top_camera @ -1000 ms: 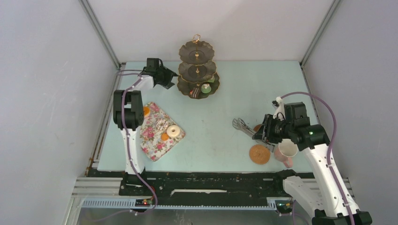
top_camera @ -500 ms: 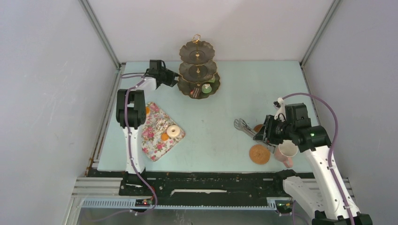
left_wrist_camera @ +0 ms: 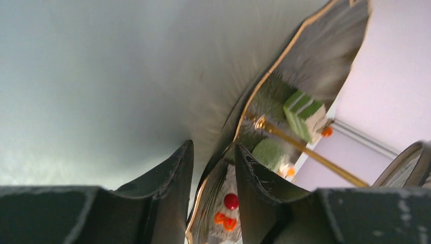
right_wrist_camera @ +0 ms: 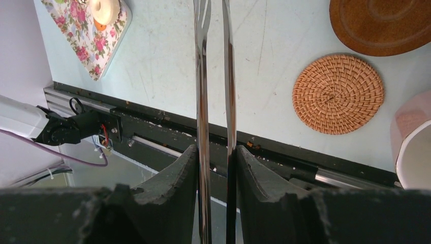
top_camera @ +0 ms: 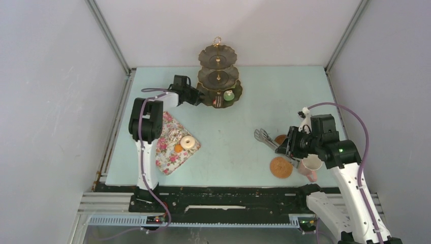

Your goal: Serve the afternoon tea

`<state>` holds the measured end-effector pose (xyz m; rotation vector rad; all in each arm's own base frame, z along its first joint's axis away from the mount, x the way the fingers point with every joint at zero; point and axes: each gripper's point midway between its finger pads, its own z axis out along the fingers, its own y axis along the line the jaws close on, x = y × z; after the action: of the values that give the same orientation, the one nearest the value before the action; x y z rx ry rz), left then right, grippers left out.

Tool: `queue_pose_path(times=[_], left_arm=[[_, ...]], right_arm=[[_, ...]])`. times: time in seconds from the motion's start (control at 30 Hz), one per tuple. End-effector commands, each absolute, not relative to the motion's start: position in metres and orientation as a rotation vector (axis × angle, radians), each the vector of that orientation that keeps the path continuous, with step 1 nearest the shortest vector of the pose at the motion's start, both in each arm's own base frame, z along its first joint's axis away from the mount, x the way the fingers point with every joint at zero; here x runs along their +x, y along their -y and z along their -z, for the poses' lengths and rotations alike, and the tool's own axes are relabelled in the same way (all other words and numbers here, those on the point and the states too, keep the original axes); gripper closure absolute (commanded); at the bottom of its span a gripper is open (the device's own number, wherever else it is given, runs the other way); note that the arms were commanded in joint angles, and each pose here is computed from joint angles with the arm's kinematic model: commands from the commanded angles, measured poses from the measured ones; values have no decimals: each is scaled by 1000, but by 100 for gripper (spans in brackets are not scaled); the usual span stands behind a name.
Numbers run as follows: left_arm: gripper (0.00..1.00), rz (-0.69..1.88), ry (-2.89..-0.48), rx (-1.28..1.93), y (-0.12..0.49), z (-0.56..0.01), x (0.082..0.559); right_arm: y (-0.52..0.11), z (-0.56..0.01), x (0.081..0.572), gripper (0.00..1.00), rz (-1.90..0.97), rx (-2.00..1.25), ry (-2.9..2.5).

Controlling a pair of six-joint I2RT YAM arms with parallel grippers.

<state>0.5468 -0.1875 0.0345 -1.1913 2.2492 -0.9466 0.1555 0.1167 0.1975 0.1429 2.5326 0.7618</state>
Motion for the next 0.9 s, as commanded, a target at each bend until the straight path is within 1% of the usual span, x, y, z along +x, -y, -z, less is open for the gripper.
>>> queue_pose_path(times=[0.0,0.17,0.33,0.6,0.73,0.87], left_arm=[[61,1052,-2180,-1107,213,-91,535],[66,1090,-2216,-1119,239,-87,504],[66,1166,-2200,-1143,272,-85,480],[66,1343,-2199,-1134,346,-94,463],[66,1355,-2225,-1111,363,-96,448],[60,1358,-2246,-1090,358,-102,428]], right_arm=[[-116,-211,156,66,-765,116,-2464],[-116,-210,150,66,-780,107,-2450],[-116,-209,144,65,-786,103,-2443],[-116,-212,134,65,-802,104,-2434],[-116,-213,131,65,-811,103,-2426],[-117,-214,133,65,-815,89,-2419]])
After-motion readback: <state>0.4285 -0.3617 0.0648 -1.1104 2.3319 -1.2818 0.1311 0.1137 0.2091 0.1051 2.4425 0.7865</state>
